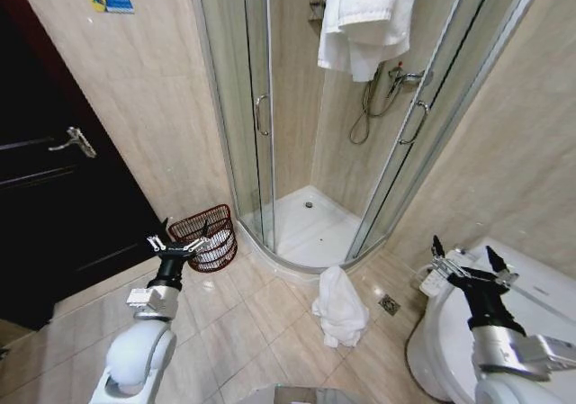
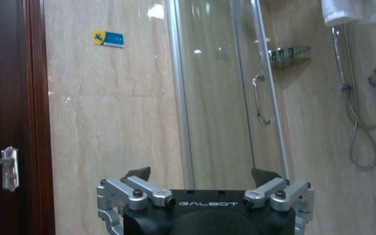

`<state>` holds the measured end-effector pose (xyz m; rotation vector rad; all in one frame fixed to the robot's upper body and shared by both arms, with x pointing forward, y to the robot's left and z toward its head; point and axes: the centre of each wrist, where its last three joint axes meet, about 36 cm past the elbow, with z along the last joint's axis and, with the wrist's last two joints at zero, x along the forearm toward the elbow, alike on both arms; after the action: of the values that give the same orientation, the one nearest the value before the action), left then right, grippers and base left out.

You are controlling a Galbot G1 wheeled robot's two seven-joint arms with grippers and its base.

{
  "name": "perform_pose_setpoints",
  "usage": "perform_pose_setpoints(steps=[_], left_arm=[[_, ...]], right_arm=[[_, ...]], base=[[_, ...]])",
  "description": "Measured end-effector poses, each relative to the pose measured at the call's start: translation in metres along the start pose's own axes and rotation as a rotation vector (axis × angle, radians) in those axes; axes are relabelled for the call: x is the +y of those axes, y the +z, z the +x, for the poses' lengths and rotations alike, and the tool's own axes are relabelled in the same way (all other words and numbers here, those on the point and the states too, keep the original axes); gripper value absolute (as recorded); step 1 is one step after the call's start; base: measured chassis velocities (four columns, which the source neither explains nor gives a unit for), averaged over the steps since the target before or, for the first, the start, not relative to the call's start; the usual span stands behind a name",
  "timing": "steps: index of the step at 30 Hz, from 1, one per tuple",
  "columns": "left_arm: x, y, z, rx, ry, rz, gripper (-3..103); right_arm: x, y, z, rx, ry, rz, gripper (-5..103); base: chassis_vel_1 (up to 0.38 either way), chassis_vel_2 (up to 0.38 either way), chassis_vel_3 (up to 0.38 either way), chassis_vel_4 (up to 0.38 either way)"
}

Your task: Discard the used towel into the hamper.

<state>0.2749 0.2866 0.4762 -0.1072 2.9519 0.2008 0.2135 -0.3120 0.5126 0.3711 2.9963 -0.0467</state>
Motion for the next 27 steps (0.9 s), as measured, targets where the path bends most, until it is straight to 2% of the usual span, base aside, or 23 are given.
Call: perform_pose_setpoints(steps=[27], left_arm=[[-0.0027, 0.0004, 0.0015, -0.002, 0.007, 0.005, 100]], right_arm=[[0.002, -0.0051, 0.0049, -0.01, 0.003, 0.001, 100]], base=[[0.0, 0.0, 0.0, 0.0]])
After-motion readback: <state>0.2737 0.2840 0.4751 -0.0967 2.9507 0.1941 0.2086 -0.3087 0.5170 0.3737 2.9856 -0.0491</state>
